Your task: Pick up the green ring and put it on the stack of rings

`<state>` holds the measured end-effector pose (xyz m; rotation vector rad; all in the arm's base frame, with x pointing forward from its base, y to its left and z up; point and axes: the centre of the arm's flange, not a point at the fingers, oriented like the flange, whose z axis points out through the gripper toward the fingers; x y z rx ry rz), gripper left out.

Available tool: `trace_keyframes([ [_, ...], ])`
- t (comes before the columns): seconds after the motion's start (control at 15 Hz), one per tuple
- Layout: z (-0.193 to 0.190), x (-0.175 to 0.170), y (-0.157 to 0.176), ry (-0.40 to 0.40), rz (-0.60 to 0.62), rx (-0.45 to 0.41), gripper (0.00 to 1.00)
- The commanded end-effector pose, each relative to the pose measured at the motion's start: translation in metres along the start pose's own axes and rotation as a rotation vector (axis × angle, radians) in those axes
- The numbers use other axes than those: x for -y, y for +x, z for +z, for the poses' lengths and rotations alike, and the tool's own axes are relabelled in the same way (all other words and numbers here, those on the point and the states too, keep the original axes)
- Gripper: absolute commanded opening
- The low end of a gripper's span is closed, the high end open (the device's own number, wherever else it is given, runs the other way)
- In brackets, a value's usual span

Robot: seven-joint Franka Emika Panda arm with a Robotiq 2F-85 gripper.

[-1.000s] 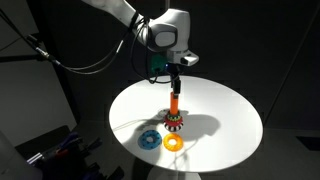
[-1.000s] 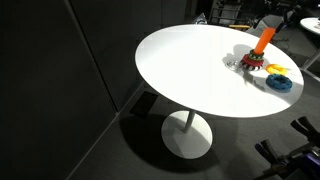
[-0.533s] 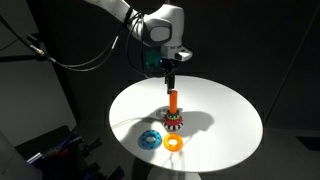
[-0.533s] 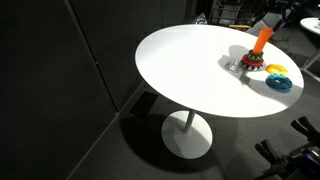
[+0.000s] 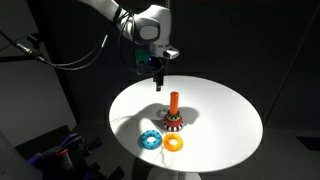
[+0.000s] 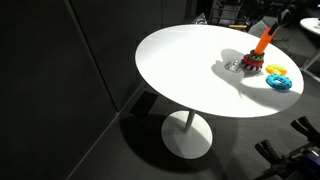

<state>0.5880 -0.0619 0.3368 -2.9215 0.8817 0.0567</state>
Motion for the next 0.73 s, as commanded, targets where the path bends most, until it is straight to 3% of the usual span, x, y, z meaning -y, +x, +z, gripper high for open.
trace_keyframes([
  [0.0, -0.003, 0.001, -0.026, -0.008, -0.105, 0.006, 1.00],
  [0.4, 0.008, 0.010, -0.040, -0.015, -0.206, 0.020, 1.00],
  [0.67, 0.015, 0.015, -0.034, -0.014, -0.183, 0.039, 1.00],
])
